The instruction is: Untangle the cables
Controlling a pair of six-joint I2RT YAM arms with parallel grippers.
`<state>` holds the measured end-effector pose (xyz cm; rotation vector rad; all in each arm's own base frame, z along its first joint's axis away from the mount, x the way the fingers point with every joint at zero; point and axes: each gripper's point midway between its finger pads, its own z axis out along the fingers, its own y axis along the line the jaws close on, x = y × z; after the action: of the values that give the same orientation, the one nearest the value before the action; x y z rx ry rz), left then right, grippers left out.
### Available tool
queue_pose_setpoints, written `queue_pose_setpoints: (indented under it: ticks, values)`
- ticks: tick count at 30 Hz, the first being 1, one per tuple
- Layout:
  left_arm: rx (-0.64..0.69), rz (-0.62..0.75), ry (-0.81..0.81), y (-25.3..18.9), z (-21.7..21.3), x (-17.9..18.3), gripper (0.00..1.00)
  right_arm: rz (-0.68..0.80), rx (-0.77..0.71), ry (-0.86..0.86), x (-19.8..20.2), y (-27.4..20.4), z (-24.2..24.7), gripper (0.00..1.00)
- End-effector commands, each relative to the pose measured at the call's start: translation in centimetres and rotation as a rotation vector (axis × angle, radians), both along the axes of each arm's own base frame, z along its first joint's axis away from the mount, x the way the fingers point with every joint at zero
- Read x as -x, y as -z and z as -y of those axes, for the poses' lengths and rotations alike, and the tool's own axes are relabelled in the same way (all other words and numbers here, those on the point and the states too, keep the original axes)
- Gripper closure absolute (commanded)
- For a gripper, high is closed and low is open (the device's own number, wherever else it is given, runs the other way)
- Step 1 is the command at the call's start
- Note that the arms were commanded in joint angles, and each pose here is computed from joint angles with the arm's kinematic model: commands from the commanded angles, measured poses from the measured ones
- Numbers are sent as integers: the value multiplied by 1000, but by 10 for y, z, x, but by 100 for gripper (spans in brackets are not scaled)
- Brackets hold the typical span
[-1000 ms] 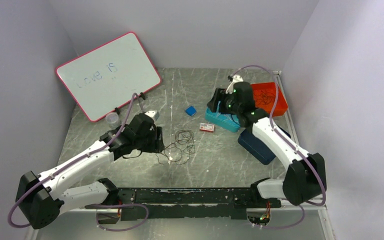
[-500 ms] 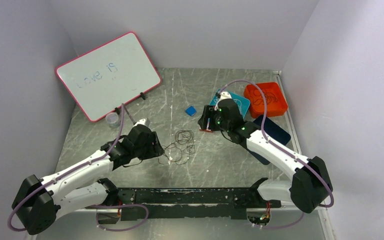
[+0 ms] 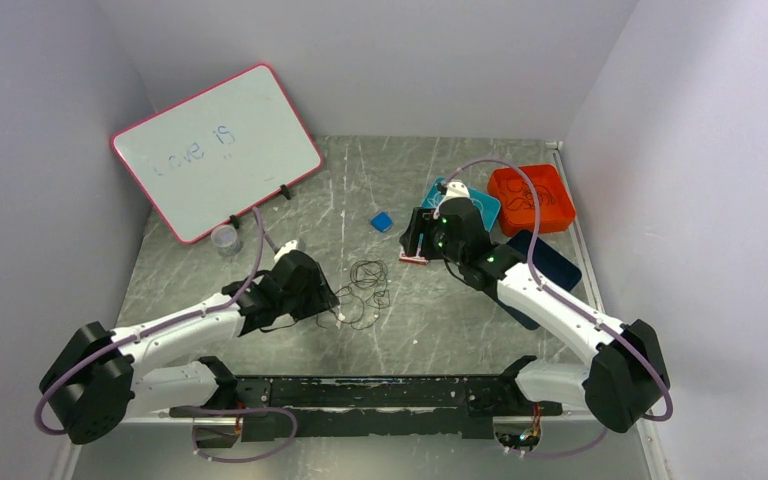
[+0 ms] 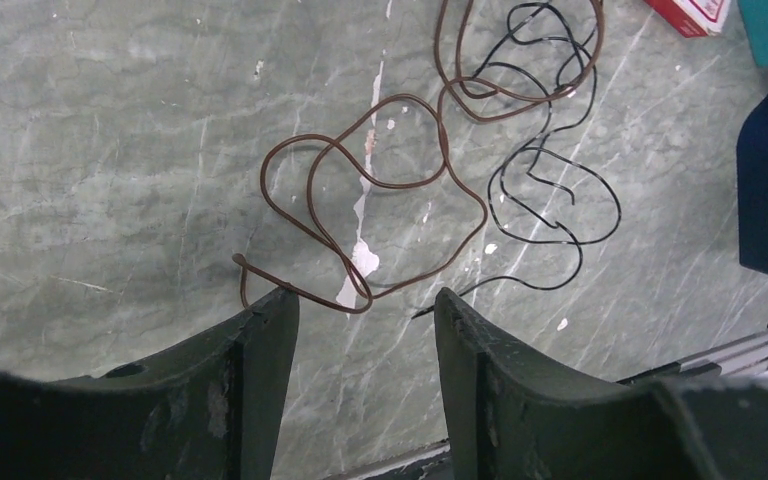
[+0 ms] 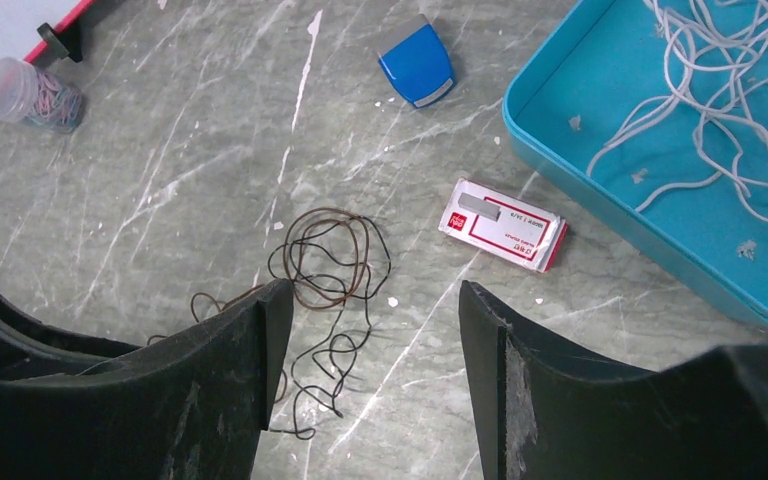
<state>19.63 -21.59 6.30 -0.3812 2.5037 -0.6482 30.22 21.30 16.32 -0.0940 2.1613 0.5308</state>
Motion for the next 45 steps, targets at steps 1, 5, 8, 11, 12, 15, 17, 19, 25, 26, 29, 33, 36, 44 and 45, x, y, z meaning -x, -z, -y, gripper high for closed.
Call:
queue_pose_setpoints:
  ticks: [1, 5, 8, 11, 12, 15, 17, 19, 25, 26, 29, 33, 36, 44, 45]
  values:
    - [12, 19, -28, 1, 5, -8, 43, 8, -3, 12, 2, 0, 2, 35]
    - [-23, 24, -48, 8, -2, -10, 45, 13, -12, 12, 3, -2, 2, 35]
    - [-58, 43, -54, 10, -5, -15, 51, 12, -10, 7, 3, -3, 1, 35]
    - [-95, 55, -51, 11, -7, -21, 61, 15, -6, 7, 3, -5, 1, 35]
    - [-109, 60, -46, 12, -8, -23, 64, 16, -5, 10, 2, -5, 2, 35]
    - [-160, 74, -43, 13, -13, -29, 77, 16, -11, 17, 3, -7, 3, 35]
    - [-178, 88, -41, 10, -17, -34, 84, 17, -15, 17, 5, -8, 4, 35]
    - [-194, 106, -38, 6, -21, -38, 91, 23, -15, 19, 5, -9, 5, 35]
    - [-212, 189, -12, -22, -26, -52, 93, 56, -17, 22, 2, -18, 6, 35]
    - [-204, 214, 0, -31, -24, -54, 93, 67, -26, 18, 1, -21, 4, 35]
    - [-194, 293, 30, -60, -22, -60, 93, 127, -74, -10, 2, -34, -1, 35]
    - [-200, 401, 65, -103, -22, -69, 93, 266, -119, -82, 5, -51, -6, 35]
    - [-201, 477, 86, -138, -21, -76, 93, 383, -127, -152, 9, -65, -10, 34]
    - [-168, 671, 147, -222, -19, -79, 93, 685, -169, -379, 28, -105, -32, 32]
    - [-167, 689, 161, -231, -19, -78, 93, 693, -174, -425, 31, -108, -39, 32]
